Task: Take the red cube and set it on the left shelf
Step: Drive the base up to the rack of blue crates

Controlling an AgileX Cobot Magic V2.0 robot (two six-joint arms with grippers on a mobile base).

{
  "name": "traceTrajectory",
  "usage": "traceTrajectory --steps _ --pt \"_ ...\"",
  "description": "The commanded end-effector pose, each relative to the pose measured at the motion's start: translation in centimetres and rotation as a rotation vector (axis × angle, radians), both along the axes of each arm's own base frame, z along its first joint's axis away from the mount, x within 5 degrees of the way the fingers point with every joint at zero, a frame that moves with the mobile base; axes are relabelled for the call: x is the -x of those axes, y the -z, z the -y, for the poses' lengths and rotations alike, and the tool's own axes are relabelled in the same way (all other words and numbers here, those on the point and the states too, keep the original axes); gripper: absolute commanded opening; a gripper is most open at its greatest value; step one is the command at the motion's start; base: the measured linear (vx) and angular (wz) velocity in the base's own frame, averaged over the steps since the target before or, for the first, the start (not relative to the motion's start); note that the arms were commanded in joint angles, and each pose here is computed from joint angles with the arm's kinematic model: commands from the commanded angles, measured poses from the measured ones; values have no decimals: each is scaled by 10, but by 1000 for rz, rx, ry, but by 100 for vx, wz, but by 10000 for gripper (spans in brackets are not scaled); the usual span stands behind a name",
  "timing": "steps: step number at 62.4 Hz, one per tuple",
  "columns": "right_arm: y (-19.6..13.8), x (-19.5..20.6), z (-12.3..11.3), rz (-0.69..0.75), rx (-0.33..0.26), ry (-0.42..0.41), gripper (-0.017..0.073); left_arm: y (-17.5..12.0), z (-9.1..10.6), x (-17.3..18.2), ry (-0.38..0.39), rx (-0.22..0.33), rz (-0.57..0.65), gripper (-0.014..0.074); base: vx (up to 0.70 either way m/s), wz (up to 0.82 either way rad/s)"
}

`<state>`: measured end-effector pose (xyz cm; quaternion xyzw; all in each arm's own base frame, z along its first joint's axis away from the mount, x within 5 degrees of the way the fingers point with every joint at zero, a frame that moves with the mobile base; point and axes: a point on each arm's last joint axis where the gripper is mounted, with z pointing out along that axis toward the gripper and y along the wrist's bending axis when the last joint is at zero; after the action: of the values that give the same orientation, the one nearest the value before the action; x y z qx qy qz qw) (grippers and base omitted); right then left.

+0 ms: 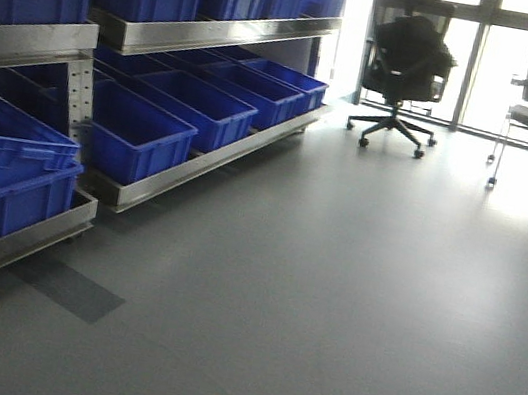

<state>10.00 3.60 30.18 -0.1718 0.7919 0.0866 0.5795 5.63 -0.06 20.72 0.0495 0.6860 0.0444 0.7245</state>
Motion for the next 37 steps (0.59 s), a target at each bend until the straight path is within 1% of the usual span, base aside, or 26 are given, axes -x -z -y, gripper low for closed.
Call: traceTrajectory --steps 1,24,37 --pt "-18 -2 1 104 -36 22 59 -1 0 0 0 5 71 106 46 46" --pt "-18 -2 1 104 -36 22 59 -1 0 0 0 5 71 106 43 50" --pt "-18 -2 1 104 -36 22 59 -1 0 0 0 5 71 106 39 63"
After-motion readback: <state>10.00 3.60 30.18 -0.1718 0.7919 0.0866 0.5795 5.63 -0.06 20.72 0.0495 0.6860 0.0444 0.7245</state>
